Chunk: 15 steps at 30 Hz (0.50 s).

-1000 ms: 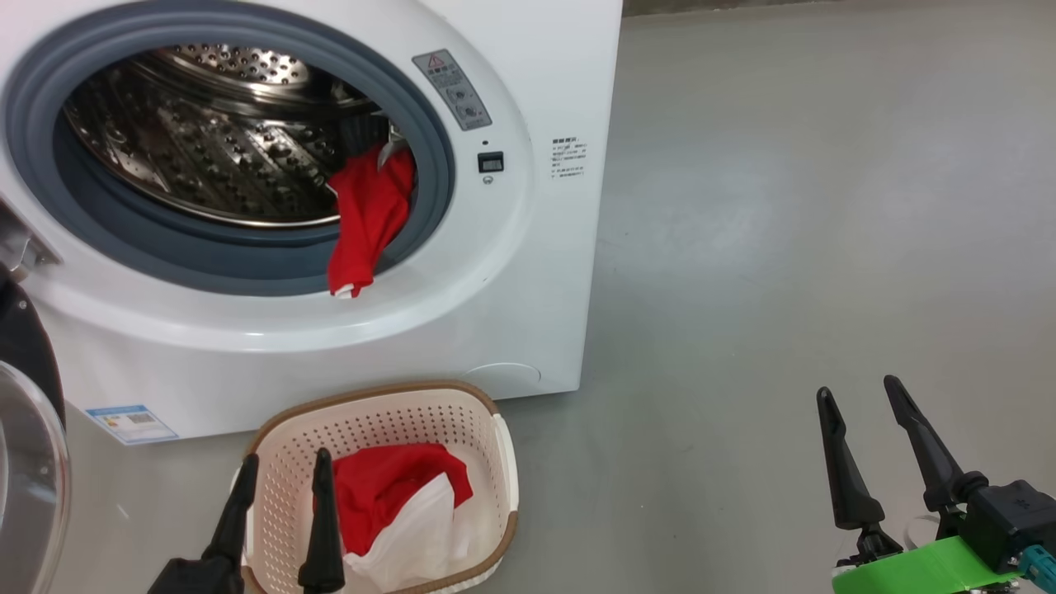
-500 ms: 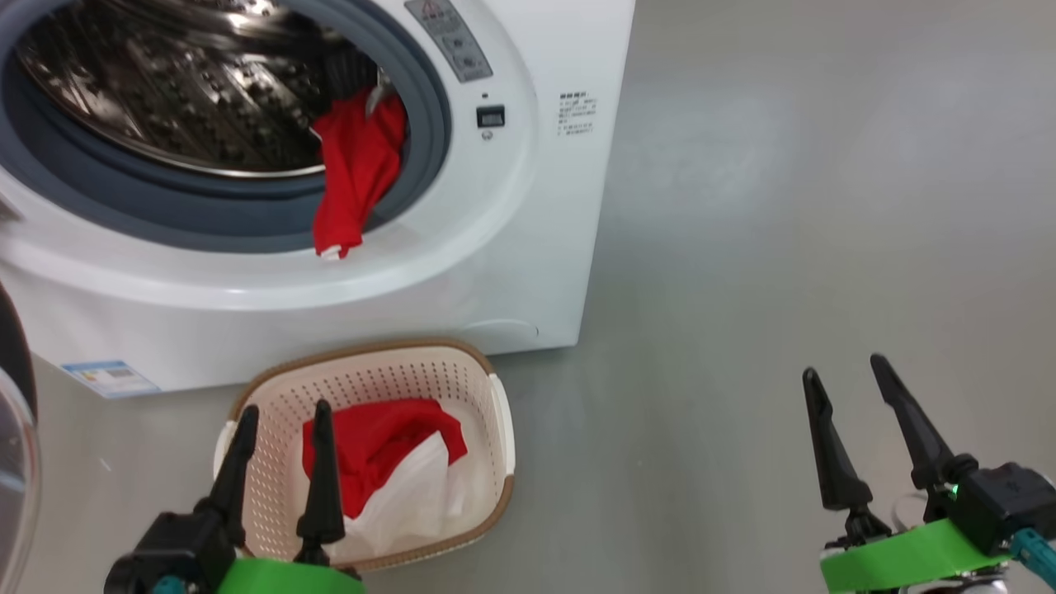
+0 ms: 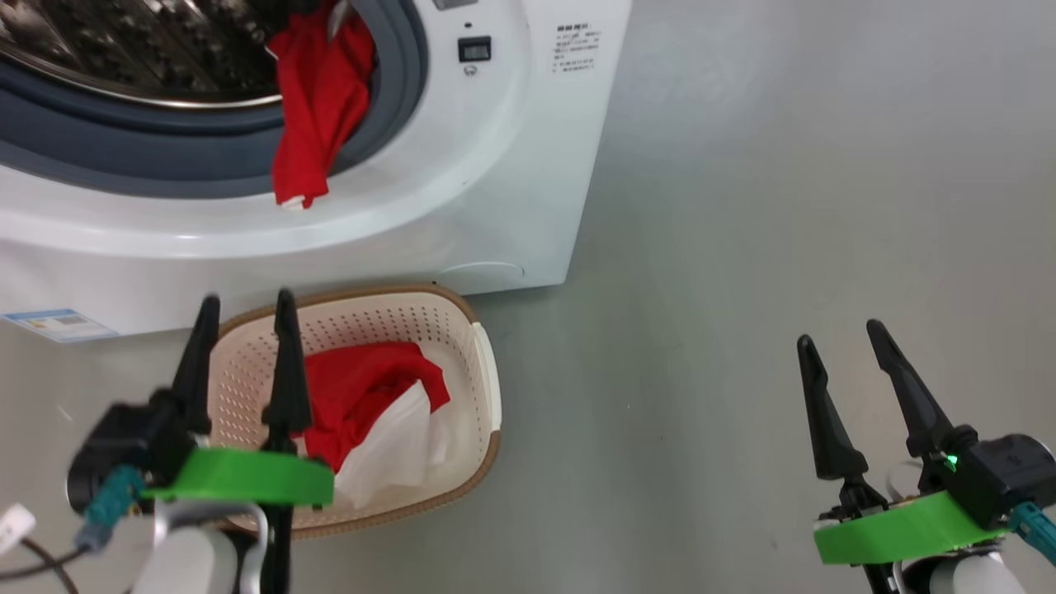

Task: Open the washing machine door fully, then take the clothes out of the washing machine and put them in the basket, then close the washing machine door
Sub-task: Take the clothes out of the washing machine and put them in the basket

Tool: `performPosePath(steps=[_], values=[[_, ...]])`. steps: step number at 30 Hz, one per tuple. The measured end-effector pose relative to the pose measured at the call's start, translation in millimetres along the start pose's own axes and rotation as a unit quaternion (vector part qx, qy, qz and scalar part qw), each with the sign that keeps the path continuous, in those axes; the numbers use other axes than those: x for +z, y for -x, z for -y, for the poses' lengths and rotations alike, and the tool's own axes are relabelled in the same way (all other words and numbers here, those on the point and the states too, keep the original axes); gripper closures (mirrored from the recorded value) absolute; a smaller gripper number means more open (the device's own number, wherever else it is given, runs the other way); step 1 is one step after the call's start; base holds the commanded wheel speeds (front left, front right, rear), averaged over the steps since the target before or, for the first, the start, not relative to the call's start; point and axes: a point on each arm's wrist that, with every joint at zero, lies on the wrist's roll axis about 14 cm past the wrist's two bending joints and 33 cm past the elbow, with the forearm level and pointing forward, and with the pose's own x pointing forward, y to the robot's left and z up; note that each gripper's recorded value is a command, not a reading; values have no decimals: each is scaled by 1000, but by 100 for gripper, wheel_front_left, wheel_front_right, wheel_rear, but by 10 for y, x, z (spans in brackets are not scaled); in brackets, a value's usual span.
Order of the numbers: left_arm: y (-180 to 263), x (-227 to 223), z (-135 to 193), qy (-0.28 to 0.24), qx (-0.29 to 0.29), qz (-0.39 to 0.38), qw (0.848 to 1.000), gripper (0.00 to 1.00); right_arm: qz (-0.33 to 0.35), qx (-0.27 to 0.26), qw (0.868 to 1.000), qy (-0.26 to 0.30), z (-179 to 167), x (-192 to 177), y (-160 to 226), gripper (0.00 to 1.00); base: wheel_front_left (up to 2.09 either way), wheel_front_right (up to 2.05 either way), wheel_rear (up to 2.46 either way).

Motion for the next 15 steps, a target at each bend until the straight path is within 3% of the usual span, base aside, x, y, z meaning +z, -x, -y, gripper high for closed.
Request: performPosePath(steps=[15], values=[[-783,-177,75,1,-43,-6,999,0,-20,-6,1000,-3,51,-189,-208,0,0,0,0]])
